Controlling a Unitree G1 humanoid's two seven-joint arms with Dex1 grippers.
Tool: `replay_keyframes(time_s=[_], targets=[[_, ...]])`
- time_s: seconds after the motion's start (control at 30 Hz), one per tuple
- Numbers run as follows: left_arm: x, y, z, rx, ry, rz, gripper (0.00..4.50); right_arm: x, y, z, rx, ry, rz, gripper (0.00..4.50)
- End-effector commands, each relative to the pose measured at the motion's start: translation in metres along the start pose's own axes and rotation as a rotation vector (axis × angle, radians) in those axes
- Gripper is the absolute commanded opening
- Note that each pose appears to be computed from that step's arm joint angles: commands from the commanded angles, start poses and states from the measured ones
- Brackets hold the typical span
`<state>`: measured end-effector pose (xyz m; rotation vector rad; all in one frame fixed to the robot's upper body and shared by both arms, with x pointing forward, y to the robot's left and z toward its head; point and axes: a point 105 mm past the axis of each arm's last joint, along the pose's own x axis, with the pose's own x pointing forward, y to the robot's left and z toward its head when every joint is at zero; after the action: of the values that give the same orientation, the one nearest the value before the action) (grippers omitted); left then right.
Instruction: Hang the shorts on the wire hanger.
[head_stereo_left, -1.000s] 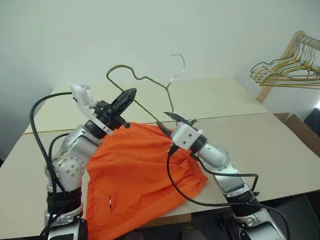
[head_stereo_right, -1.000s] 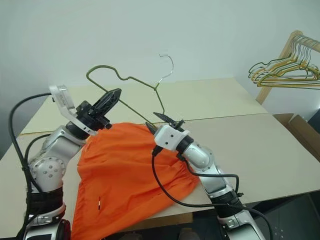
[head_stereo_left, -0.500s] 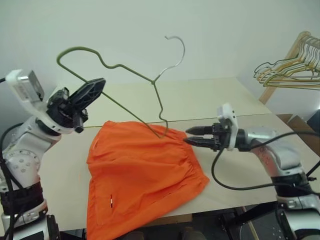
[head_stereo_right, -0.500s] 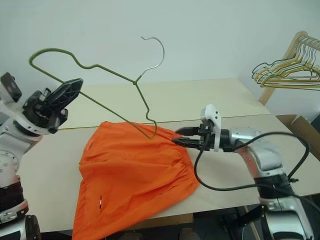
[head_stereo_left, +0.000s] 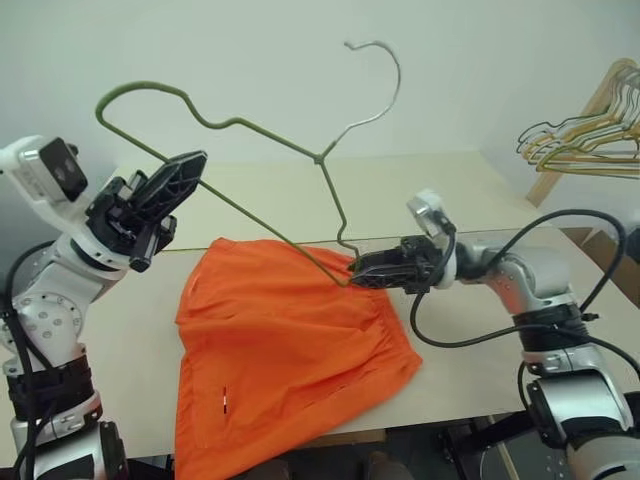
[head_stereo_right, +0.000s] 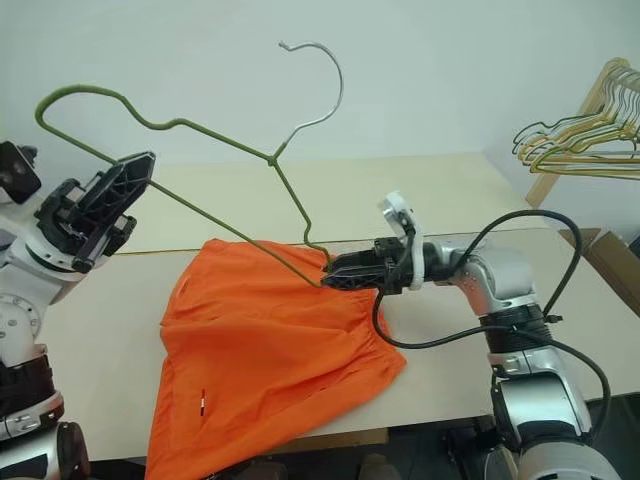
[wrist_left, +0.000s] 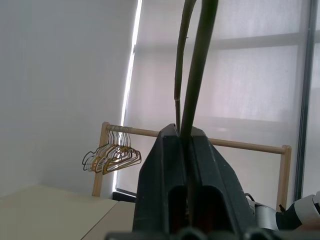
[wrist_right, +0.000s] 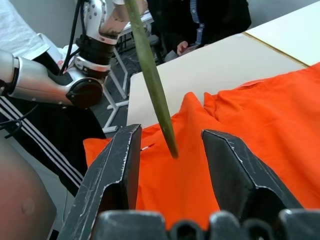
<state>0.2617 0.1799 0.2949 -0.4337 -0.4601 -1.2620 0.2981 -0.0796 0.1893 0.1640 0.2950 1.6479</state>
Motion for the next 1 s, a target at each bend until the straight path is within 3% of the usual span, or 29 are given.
replay_keyframes(time_s=[0.03, 0.47, 0.7, 0.8, 1.0], targets=[[0.009, -0.007, 0.006, 0.041, -0.008, -0.043, 0.00, 0.007, 0.010, 0.014, -0.050, -0.006, 0.054, 2.41], [0.011, -0.005, -0.004, 0.021, -0.013, -0.044, 0.00, 0.016, 0.007, 0.013, -0.041, 0.000, 0.048, 2.41], [0.012, -0.002, -0.005, 0.027, -0.019, -0.034, 0.00, 0.013, 0.007, 0.010, -0.024, 0.001, 0.045, 0.10], [0.011, -0.003, -0.007, 0.017, -0.007, -0.047, 0.00, 0.012, 0.005, 0.009, -0.022, -0.001, 0.037, 0.04], [0.003, 0.005, -0.029, -0.047, 0.077, 0.007, 1.53, 0.011, 0.007, 0.014, -0.021, -0.051, 0.033, 0.00]])
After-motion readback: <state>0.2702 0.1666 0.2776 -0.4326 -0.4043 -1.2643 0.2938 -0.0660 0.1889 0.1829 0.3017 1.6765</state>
